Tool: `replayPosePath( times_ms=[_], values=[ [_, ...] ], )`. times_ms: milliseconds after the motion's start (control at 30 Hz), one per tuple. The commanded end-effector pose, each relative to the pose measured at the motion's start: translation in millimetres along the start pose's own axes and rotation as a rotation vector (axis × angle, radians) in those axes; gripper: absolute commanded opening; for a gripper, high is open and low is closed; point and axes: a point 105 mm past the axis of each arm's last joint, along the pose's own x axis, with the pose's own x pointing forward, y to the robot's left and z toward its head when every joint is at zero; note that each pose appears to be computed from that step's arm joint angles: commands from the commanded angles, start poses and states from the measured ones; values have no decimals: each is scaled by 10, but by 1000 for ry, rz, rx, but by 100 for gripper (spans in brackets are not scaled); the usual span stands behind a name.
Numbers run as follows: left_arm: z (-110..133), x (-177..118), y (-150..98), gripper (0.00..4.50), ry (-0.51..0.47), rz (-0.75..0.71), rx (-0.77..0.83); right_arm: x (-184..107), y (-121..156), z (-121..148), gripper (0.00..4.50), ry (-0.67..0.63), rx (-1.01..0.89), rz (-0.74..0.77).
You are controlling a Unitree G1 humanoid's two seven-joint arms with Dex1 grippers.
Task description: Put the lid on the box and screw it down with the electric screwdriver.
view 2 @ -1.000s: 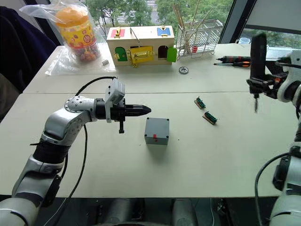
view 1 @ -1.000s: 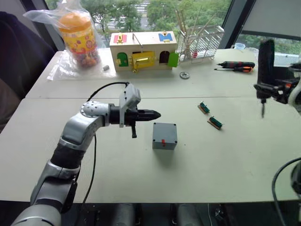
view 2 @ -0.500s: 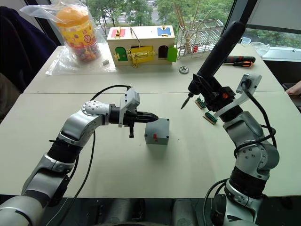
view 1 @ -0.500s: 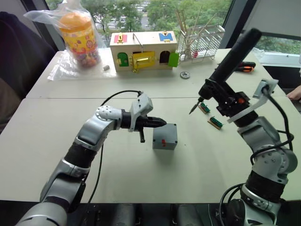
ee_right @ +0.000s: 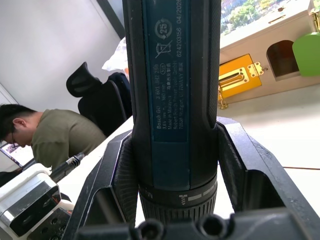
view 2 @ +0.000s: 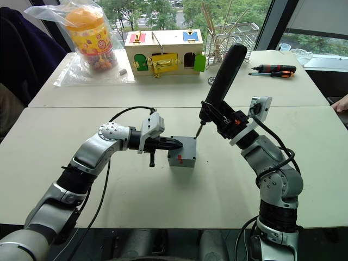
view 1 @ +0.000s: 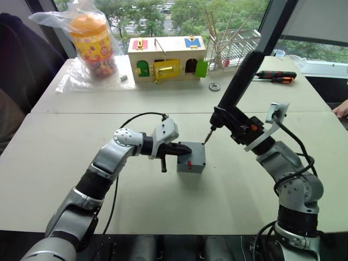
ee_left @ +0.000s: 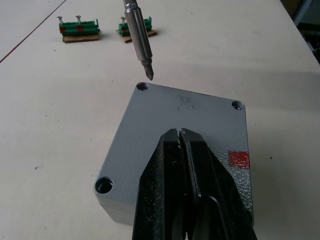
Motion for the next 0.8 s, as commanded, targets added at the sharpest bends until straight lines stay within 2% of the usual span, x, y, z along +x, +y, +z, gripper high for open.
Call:
replayPosePath(
  times_ms=[33, 633, 800],
  values=[
    [-19, 12, -34, 0, 3, -4, 4, 17, 80, 145, 181, -56, -50, 36],
    [-34, 36, -24, 0, -5, 22, -6, 124, 78, 133, 181, -52, -51, 49],
    [-28, 41, -26, 0, -9, 24, -7, 141, 94, 218, 181, -83, -37, 59]
  ],
)
